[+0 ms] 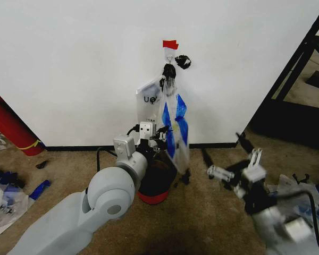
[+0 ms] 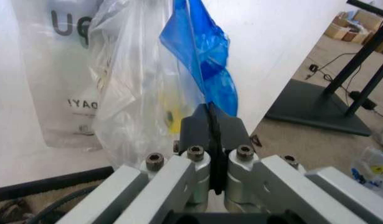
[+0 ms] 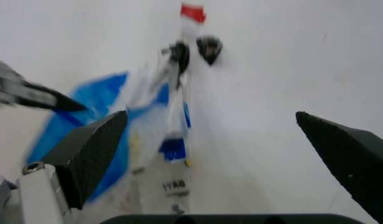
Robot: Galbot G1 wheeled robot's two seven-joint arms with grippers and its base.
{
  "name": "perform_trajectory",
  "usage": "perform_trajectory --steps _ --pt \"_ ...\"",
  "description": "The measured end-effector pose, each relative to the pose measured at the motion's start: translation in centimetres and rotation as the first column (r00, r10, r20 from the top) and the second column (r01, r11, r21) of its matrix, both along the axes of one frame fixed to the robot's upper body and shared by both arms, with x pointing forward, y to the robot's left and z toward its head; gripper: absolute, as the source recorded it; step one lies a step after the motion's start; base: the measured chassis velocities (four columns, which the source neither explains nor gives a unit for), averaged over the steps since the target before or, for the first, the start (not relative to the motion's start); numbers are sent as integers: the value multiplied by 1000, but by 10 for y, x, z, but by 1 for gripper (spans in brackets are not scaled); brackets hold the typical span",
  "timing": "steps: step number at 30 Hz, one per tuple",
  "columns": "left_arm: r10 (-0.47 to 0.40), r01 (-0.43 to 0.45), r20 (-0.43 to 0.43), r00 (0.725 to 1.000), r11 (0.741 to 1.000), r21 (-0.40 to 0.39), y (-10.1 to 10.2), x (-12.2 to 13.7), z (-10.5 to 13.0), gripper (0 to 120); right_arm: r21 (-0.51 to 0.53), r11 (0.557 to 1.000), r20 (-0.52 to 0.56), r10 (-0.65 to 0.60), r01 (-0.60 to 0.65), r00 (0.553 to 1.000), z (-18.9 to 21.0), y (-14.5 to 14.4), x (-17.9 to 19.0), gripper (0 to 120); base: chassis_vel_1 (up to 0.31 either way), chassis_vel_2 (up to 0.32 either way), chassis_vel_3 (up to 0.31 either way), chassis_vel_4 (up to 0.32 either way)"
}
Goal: Pick up the garbage bag from the wall and place it over the trash bin.
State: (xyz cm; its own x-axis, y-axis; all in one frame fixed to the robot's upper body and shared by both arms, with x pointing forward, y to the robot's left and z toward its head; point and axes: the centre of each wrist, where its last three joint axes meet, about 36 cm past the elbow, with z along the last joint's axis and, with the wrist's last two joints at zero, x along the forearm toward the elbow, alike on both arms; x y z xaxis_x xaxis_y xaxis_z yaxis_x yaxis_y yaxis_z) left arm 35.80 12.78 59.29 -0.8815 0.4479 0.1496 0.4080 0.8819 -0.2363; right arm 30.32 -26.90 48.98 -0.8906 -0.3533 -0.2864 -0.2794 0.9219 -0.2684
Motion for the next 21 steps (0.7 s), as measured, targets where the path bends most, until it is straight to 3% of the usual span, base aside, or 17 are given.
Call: perform_trajectory --steps 6,12,21 --pt "0 0 1 1000 1000 4 1 -2 0 0 7 999 -53 50 -49 997 -9 -11 46 100 0 0 0 0" --pt "2 -2 4 1000 1000 5 2 -2 1 0 -21 984 -81 172 -175 982 -7 9 87 100 0 0 0 0" --pt "1 -1 6 1000 1000 3 2 -3 1 0 -72 971 -95 221 -228 971 -18 35 117 96 0 0 0 0"
